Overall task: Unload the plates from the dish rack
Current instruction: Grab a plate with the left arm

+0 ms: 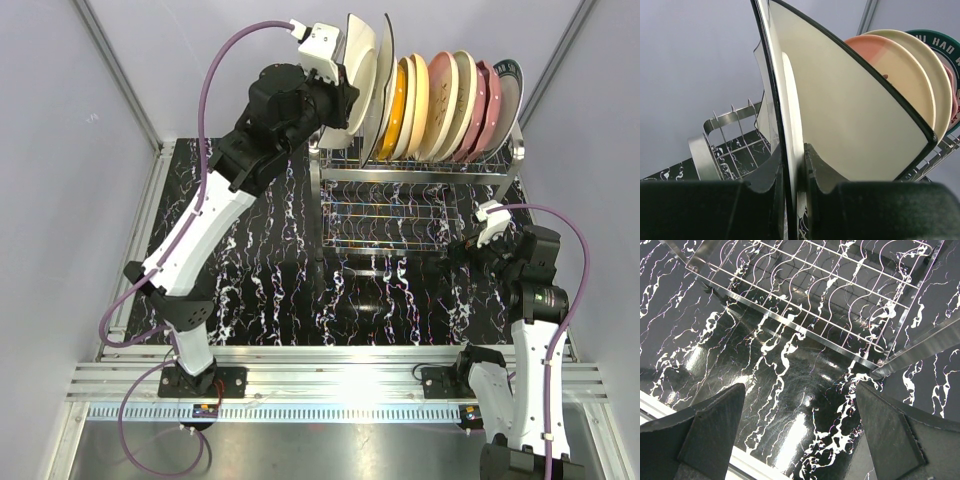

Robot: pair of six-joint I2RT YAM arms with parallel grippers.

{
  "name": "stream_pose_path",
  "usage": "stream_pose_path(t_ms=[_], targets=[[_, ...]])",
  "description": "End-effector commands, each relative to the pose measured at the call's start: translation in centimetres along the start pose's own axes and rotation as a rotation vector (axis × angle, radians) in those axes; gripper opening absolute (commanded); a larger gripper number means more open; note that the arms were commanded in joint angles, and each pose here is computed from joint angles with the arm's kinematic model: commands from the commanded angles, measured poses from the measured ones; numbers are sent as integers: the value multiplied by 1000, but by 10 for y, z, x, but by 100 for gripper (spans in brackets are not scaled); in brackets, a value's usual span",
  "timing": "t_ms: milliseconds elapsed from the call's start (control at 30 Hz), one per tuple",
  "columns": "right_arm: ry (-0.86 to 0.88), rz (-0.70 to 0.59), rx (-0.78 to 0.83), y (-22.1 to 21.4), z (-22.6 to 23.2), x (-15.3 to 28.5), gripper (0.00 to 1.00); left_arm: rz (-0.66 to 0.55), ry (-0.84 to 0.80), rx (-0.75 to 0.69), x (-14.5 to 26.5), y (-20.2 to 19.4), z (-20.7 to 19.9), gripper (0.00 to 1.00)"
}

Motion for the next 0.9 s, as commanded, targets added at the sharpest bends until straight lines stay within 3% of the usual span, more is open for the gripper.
stream_pose_path(t_ms=[0, 867], targets=[[-24, -22, 12, 5, -5, -1, 100, -418, -172, 27, 62, 125, -39, 0], [-18, -18, 11, 5, -6, -2, 100, -597, -173, -47, 126, 179, -40, 0]])
Point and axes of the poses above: each gripper's point midway between its finger pads, its own x axis back along the fingers, its own z axis along the line the jaws close on, y = z × x, the point moved 3 cm from there along x, back along the fingers, and after that the axes turned 10 degrees about x, right-handed, at the moved point
